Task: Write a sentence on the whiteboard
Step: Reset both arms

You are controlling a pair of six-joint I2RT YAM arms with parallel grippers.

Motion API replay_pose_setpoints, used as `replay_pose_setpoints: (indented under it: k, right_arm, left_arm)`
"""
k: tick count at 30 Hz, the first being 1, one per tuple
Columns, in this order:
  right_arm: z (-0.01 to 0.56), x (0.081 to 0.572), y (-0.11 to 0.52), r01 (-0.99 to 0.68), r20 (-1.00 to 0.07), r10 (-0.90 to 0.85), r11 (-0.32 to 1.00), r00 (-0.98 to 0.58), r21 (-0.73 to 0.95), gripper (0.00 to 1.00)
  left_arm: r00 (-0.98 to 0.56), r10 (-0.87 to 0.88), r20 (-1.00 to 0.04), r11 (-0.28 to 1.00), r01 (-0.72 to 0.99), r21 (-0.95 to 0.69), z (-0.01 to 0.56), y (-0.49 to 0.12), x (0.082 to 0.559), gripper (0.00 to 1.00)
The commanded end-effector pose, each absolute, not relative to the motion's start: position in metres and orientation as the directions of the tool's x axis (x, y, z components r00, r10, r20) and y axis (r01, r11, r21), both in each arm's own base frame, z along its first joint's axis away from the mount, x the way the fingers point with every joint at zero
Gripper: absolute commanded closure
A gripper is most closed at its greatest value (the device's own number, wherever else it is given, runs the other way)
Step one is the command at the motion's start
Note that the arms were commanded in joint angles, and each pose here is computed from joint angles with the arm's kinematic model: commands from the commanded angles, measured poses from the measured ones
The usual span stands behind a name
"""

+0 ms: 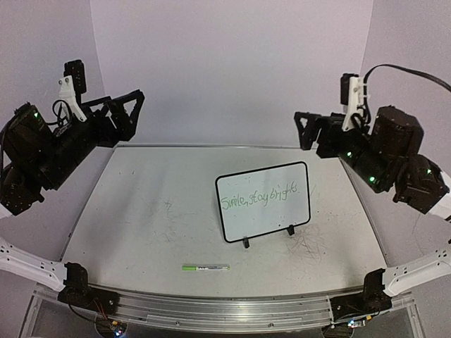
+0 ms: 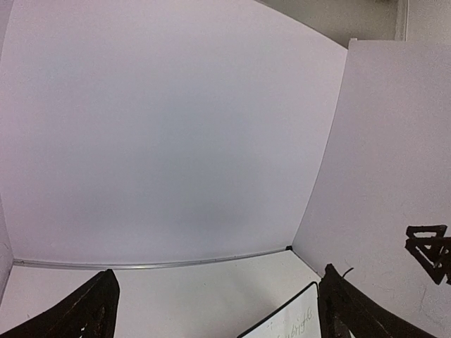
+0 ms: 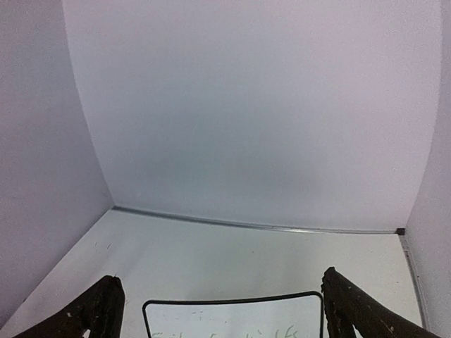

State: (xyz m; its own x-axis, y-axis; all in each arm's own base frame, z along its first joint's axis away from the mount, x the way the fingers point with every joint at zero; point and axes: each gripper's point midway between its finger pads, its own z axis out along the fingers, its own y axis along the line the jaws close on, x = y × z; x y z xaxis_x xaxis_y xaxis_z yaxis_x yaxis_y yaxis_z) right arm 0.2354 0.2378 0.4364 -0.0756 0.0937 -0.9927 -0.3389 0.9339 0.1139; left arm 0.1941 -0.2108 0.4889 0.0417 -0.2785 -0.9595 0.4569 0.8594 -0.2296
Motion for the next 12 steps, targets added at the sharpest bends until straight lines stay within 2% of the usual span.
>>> replay_pose_setpoints:
  k: [1, 7, 12]
  right_arm:
    - [0.487, 0.233, 0.17, -0.113, -0.987, 0.162, 0.981, 0.006, 0.16, 0.02]
    - [0.52, 0.227, 0.135, -0.018, -0.973, 0.222, 0.975, 0.062, 0.221, 0.02]
    - [0.52, 0.226, 0.14, -0.06, -0.971, 0.231, 0.972, 0.068, 0.227, 0.02]
  left_arm:
    - [0.085, -0.343, -0.935, 0.859, 0.432, -0.276, 0.522, -0.195, 0.193, 0.01]
    - [0.102, -0.336, -0.936, 0.865, 0.427, -0.264, 0.529, -0.19, 0.192, 0.01]
    - [0.104, -0.334, -0.937, 0.866, 0.425, -0.262, 0.53, -0.19, 0.193, 0.01]
